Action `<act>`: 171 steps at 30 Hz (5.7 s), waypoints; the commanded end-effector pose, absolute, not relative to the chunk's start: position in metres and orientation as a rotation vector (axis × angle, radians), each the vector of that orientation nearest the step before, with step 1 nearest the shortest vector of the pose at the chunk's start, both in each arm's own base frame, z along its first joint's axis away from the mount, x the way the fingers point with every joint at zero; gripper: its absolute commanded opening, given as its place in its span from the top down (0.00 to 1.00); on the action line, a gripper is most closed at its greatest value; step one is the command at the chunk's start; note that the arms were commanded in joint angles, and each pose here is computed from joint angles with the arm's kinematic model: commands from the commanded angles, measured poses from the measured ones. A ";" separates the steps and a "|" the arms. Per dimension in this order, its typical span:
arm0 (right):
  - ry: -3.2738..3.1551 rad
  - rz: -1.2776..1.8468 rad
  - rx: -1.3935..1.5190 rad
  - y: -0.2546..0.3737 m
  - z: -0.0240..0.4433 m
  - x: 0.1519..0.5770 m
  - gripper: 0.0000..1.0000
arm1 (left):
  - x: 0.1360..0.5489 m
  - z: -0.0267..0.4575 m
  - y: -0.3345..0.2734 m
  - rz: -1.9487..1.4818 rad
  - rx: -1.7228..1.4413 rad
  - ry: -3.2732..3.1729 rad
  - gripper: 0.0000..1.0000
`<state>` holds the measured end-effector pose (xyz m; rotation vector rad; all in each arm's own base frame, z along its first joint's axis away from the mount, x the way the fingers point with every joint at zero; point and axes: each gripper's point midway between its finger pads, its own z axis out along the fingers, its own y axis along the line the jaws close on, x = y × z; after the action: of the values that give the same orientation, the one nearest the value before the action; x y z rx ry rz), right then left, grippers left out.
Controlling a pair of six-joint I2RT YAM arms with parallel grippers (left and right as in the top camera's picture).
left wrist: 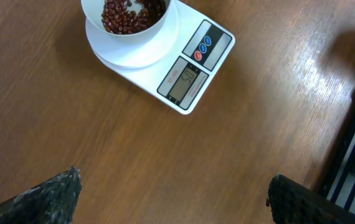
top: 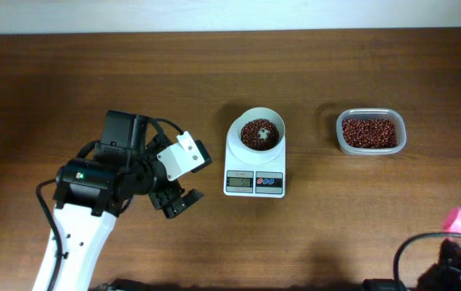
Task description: Scoop and weigh 50g on scale
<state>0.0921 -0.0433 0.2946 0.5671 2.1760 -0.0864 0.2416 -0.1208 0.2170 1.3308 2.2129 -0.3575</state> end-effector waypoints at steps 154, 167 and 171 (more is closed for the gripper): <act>1.905 0.642 1.498 0.000 0.097 0.206 0.01 | 0.242 0.217 -0.120 -0.364 1.317 2.220 0.01; 1.654 0.642 0.827 -0.002 0.191 0.233 0.01 | 0.242 0.217 -0.120 -0.364 1.317 2.220 0.01; 1.601 0.648 0.830 -0.010 0.196 0.228 0.01 | 0.242 0.217 -0.120 -0.364 1.317 2.220 0.01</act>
<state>0.2313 -0.0057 0.1923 0.8556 1.6299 0.6560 0.2414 -0.1208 0.2169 1.3310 2.2136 -0.3579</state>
